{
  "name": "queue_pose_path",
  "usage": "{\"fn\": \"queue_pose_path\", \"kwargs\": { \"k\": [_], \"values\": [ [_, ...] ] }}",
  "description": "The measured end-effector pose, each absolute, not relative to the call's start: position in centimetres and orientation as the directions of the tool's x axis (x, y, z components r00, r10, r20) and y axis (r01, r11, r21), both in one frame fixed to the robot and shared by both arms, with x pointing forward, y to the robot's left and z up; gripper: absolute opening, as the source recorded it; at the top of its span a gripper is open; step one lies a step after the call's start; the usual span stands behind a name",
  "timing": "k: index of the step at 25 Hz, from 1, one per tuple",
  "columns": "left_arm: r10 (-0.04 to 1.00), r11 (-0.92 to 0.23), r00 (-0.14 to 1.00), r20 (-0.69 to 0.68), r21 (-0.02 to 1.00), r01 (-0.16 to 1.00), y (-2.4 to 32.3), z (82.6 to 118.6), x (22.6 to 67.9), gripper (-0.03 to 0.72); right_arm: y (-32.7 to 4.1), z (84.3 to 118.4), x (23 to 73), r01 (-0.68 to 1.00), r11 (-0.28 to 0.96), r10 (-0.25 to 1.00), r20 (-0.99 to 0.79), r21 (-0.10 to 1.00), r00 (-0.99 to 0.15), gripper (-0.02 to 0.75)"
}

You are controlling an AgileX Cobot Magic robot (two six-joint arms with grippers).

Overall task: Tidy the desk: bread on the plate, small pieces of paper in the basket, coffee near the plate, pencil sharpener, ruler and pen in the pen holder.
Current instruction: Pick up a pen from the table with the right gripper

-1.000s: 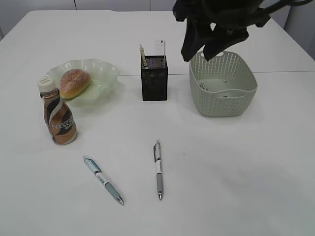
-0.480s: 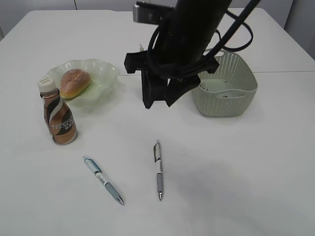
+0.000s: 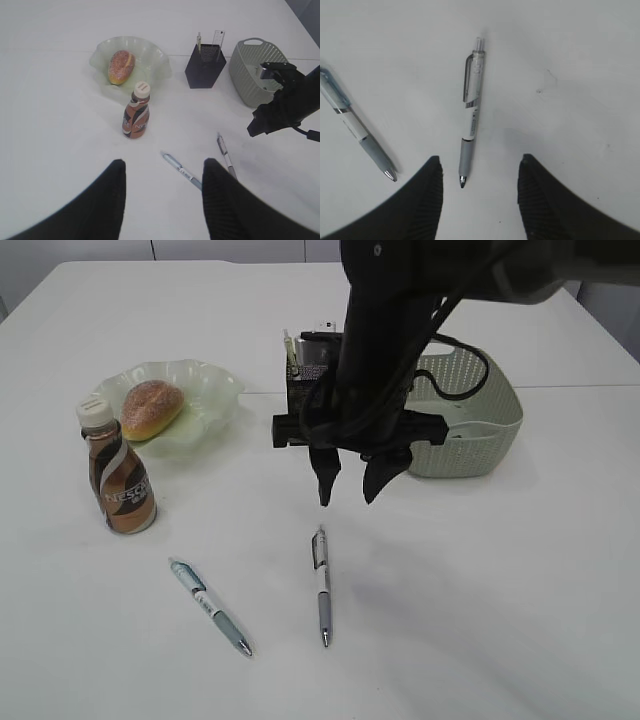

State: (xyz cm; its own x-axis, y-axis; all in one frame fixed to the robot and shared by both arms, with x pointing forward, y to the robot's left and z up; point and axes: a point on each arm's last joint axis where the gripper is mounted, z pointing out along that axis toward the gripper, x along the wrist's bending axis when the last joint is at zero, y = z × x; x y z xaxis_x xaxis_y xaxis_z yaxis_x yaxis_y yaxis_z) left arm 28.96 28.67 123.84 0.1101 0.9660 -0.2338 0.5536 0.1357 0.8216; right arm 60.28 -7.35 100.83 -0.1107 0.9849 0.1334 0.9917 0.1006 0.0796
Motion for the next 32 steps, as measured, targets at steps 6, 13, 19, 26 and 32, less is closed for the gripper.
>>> {"fn": "queue_pose_path", "kwargs": {
  "k": [6, 13, 19, 26, 32],
  "values": [
    [0.966, 0.137, 0.111, -0.236, 0.821, 0.554, 28.7, 123.8, 29.0, 0.361, -5.8, 97.5, 60.2, 0.995, 0.1, 0.992, 0.071, 0.031, -0.102, 0.384],
    [0.965, 0.139, 0.111, -0.239, 0.82, 0.555, 28.6, 123.8, 29.0, 0.361, -4.0, 94.0, 59.7, 0.991, 0.13, 0.991, 0.032, -0.028, -0.129, 0.383],
    [0.964, 0.139, 0.112, -0.24, 0.819, 0.556, 28.6, 123.8, 28.9, 0.361, -3.9, 91.4, 59.9, 0.989, 0.128, 0.992, 0.002, -0.071, -0.128, 0.383],
    [0.964, 0.139, 0.112, -0.24, 0.819, 0.556, 28.6, 123.8, 28.9, 0.361, -3.5, 91.1, 60.6, 0.991, 0.131, 0.991, 0.03, 0.006, -0.131, 0.383],
    [0.964, 0.139, 0.112, -0.24, 0.819, 0.556, 28.6, 123.8, 28.9, 0.361, -3.4, 91.1, 60.8, 0.991, 0.13, 0.99, 0.042, 0.031, -0.131, 0.383]
  ]
}}
